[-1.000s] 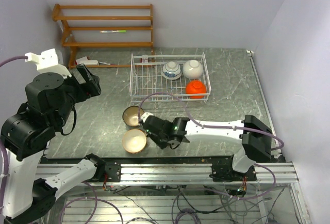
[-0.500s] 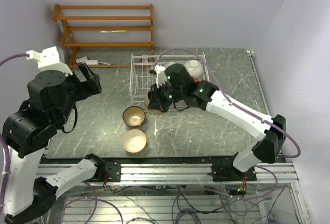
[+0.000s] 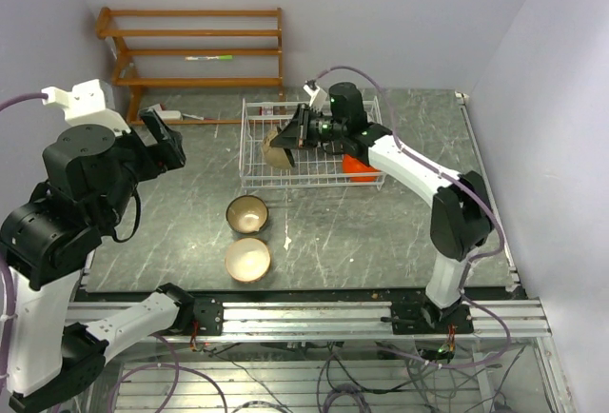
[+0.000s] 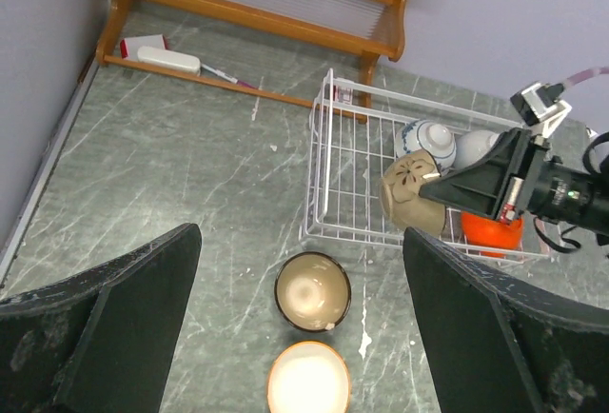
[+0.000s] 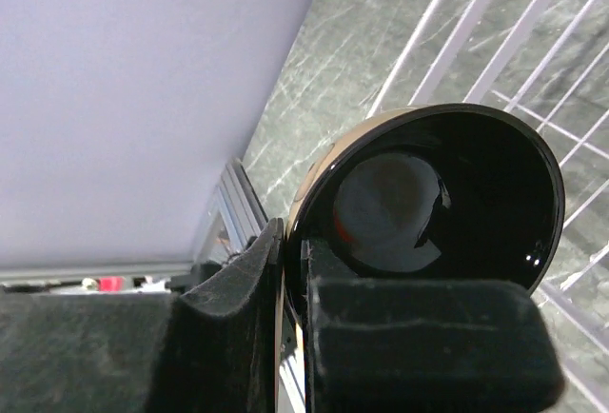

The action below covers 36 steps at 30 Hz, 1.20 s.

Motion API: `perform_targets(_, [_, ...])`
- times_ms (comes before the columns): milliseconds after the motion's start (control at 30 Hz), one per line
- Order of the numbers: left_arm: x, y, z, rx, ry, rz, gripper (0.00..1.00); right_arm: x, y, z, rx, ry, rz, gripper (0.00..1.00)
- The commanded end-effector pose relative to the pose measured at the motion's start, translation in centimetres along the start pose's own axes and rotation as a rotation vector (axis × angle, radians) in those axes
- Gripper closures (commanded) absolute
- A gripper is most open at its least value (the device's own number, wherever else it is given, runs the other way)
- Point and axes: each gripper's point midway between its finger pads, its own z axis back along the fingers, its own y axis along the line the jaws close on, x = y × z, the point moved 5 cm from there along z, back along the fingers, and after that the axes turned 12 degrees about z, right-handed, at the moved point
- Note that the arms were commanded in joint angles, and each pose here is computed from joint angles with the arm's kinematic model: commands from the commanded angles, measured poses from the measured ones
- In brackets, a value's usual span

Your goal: Load the bowls into the dish rack

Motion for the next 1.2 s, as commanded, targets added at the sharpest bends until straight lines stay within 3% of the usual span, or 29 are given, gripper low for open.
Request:
perform_targets(0, [1.0,0.1,0.5,0.003,-0.036,-0.008,0.01,3.5,1.0,-0.3,0.153,-0.135,-0.055,1.00])
perform_targets(267, [0.8,0.2,0.4,0.001,-0.032,-0.028,0.01,3.7,-3.2,-3.2,0.188,-0.222,-0.229,1.00])
perform_targets(533, [1.1,0.8,0.8,0.016,-0.044,-0.046,0.01,1.1,-7.3,-6.0,0.165,-0.232,-0.379,1.00])
perform_targets(1167, [-0.1,0.9,-0.1,0.031,-0.022,-0.063,0.01,-4.3,-12.4,-4.2,0.006,-0.188,-0.555,0.95])
